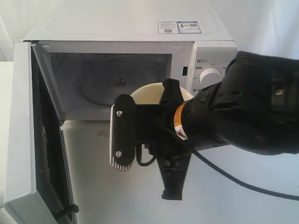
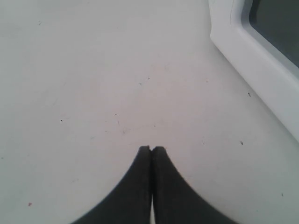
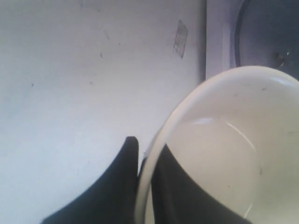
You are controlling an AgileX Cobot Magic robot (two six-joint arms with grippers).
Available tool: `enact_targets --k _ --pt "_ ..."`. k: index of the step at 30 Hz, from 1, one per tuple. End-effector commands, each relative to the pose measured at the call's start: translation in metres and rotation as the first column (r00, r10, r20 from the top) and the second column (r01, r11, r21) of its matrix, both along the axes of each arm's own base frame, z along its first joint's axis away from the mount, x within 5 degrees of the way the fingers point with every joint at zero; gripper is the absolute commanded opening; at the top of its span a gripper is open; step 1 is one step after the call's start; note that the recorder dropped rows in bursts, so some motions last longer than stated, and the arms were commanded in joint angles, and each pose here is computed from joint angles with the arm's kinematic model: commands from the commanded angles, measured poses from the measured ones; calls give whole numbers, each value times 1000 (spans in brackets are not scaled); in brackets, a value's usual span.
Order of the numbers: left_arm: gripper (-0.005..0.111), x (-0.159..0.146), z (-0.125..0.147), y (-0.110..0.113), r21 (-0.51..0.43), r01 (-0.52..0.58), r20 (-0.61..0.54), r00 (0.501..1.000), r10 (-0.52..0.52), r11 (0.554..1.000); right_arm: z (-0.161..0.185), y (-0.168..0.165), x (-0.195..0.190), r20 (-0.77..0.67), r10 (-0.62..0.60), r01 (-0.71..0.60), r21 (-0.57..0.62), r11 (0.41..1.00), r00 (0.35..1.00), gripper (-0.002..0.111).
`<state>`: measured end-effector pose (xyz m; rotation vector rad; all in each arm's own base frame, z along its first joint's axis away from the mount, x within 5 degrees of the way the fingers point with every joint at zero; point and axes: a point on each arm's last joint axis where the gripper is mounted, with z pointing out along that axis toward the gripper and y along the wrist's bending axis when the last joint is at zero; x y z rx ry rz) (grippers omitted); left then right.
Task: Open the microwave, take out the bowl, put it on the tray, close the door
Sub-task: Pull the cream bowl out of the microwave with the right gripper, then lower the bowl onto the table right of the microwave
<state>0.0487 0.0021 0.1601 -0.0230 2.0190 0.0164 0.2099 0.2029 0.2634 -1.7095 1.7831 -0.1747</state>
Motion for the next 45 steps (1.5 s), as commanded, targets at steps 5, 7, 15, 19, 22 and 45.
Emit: enact_targets --k 5,7,15,19,22,45 --pt "0 -1 -2 0 -9 -2 -14 1000 2 1000 -11 -53 4 -79 -204 199 -73 977 976 0" --pt "0 -1 -2 0 -9 -2 -14 1000 2 1000 -16 -66 11 -83 -264 260 -59 964 961 0" --pt "0 -1 -2 0 -9 -2 -14 1000 2 1000 -38 -113 34 -101 -436 431 -71 900 894 0" --pt "0 -1 -2 0 -9 -2 -14 1000 2 1000 -44 -124 41 -111 -474 467 -82 880 874 0" --pt "0 -1 -2 0 -9 -2 -14 1000 2 1000 -51 -126 44 -117 -482 478 -61 876 869 0" --pt "0 -1 -2 0 -9 -2 -14 1000 2 1000 -111 -150 70 -182 -576 591 34 806 797 0"
